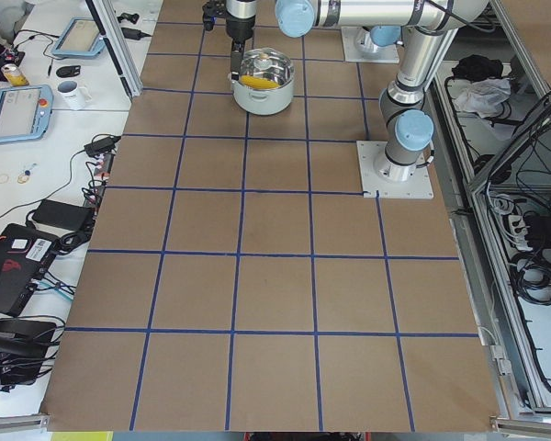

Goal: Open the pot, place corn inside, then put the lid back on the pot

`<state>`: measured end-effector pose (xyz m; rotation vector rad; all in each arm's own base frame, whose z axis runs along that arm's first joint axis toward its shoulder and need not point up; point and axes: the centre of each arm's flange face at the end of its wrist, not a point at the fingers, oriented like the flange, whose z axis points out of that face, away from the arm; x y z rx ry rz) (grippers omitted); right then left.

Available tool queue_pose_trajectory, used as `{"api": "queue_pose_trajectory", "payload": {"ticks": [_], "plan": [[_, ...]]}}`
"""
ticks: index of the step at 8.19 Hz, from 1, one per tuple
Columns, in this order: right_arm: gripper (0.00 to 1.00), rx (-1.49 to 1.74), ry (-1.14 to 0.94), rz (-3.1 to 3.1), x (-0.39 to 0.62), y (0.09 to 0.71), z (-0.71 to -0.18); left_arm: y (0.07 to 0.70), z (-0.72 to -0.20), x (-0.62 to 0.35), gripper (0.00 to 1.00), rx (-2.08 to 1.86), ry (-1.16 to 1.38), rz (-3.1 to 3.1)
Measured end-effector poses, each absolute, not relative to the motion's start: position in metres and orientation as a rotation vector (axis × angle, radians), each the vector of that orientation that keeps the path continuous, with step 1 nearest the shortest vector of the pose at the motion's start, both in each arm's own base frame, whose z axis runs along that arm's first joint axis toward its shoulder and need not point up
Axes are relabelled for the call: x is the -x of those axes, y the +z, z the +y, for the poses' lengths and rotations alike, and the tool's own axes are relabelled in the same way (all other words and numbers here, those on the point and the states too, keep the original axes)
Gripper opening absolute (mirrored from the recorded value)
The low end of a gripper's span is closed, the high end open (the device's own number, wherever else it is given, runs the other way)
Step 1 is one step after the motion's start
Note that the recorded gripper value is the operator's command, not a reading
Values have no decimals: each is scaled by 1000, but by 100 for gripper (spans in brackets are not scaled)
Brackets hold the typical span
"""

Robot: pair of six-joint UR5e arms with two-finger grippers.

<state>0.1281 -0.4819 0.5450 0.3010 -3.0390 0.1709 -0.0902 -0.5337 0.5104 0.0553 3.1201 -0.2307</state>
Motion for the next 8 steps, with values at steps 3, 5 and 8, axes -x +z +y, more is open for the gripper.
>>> {"api": "queue_pose_trajectory", "payload": {"ticks": [3, 5, 8], "plan": [[100, -299, 164, -3044, -110, 547, -481, 506, -538, 90, 100, -54, -227, 3123], [100, -229, 173, -3054, -111, 548, -480, 504, -539, 90, 100, -45, -225, 3126], [100, -45, 189, -3071, -122, 549, -479, 504, -537, 91, 100, -43, -222, 3128]]}}
